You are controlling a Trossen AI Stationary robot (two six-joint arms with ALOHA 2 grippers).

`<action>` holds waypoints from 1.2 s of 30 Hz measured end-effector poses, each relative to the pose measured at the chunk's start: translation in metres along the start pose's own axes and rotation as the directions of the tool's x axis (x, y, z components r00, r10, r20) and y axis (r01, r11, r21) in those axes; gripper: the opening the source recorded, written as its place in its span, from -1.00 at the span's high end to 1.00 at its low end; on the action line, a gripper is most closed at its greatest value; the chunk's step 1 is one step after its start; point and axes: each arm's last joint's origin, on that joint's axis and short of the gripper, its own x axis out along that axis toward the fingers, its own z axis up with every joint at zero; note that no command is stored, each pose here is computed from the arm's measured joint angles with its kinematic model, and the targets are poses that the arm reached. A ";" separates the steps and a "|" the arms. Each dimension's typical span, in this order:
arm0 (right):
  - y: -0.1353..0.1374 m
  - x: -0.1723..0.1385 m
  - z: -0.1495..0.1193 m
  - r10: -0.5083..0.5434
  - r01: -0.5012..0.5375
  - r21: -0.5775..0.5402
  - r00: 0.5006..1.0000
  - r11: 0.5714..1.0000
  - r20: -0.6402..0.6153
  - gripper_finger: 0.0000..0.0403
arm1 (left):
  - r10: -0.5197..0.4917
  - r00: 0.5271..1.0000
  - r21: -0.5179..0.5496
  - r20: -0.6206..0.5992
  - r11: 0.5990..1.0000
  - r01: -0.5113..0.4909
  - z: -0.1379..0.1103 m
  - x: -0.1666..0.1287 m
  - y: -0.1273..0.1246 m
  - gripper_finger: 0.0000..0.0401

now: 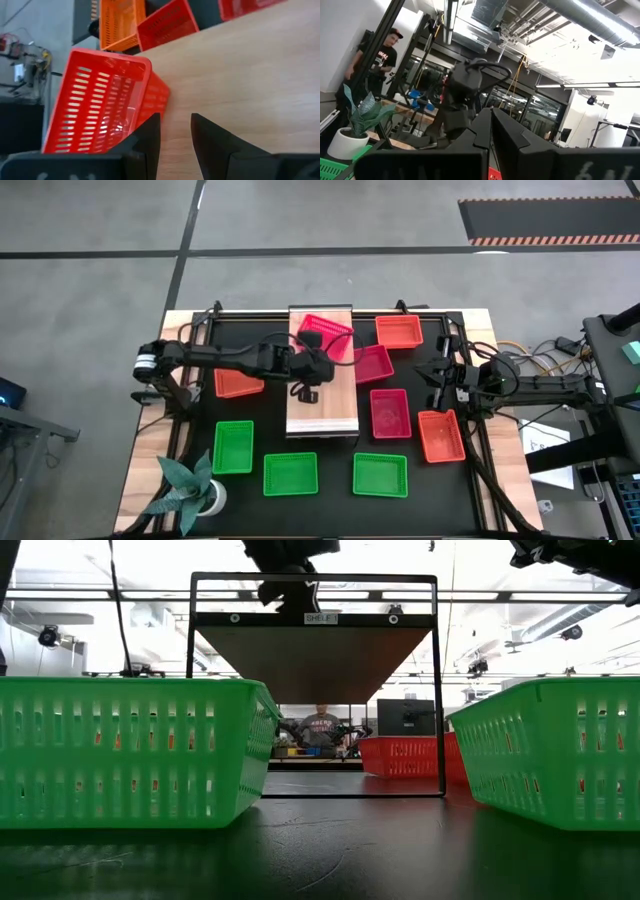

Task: Stack baskets on shelf by color
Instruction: Put the top red bin on the shelf

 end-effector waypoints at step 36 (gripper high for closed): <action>0.000 0.000 0.000 0.000 0.000 -0.022 1.000 1.000 -0.001 0.96 | 0.087 0.946 -0.024 0.313 0.996 -0.084 0.012 -0.024 0.031 1.00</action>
